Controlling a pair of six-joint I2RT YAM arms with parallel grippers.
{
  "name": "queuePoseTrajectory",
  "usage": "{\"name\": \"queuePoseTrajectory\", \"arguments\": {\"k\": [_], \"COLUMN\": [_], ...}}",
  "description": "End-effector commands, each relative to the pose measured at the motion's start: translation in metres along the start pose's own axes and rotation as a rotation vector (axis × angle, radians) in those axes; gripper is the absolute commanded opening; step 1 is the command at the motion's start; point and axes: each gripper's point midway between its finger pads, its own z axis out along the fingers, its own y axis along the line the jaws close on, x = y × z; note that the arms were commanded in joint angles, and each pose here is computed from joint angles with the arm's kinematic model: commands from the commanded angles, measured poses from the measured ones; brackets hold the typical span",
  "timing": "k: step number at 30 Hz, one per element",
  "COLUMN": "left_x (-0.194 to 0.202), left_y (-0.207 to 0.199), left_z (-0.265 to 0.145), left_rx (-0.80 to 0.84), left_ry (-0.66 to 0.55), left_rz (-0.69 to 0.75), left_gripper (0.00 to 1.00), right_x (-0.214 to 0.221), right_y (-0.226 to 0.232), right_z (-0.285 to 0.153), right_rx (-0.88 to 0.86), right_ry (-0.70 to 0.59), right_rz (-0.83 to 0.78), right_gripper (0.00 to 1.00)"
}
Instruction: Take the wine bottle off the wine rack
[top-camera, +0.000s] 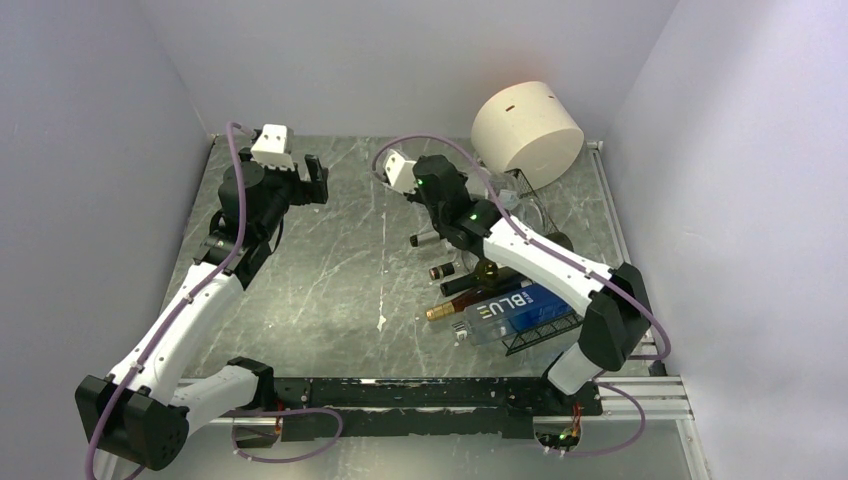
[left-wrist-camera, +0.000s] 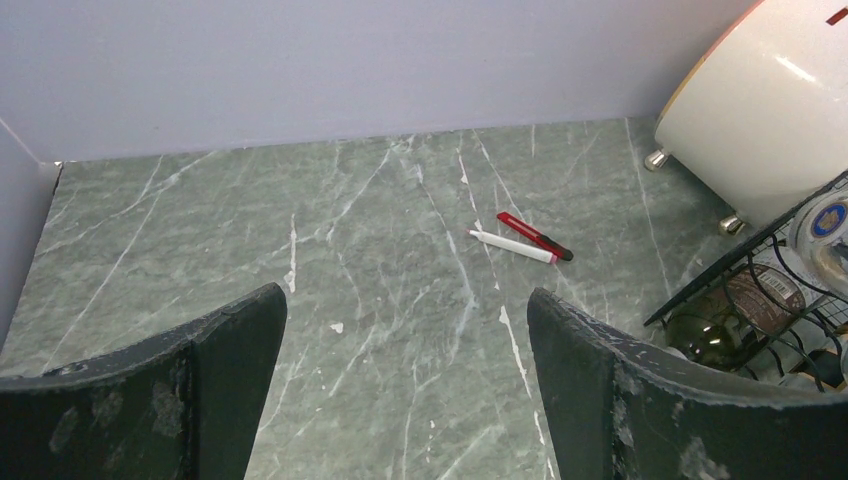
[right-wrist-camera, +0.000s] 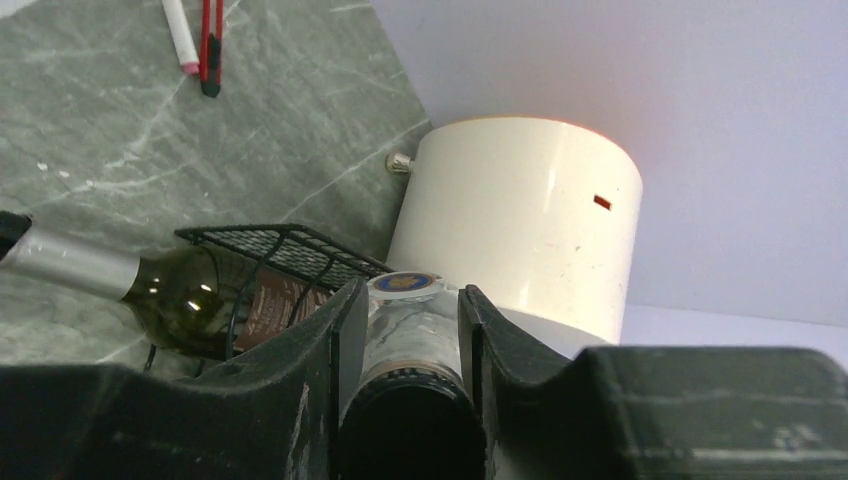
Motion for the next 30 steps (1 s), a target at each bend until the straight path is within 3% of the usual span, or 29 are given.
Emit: {"name": "queuePoseTrajectory", "arguments": {"k": [1, 14, 22, 30], "left_x": [-0.016, -0.02, -0.023, -0.026], "left_y": [0.001, -0.001, 0.003, 0.013], "left_z": [-0.004, -0.008, -0.011, -0.014], "left_rx": [-0.018, -0.008, -0.029, -0.084], "left_ry": [-0.036, -0.043, -0.057, -0.063], "left_rz": [-0.015, -0.039, -0.039, -0.043], "left_gripper": [0.94, 0.94, 0.94, 0.94], "right_x": [-0.034, -0.055, -0.096, -0.148], "right_y": [-0.054, -0.093, -0.129, -0.137], "right_z": [-0.028, -0.048, -0.065, -0.057], "right_rx": [0.154, 0.2, 0.191, 0.109], "right_ry": [-0.124, -0.163, -0.31, -0.45], "right_rz": [0.139, 0.41, 0.566, 0.705], "right_gripper": [0.0, 0.0, 0.0, 0.0]}}
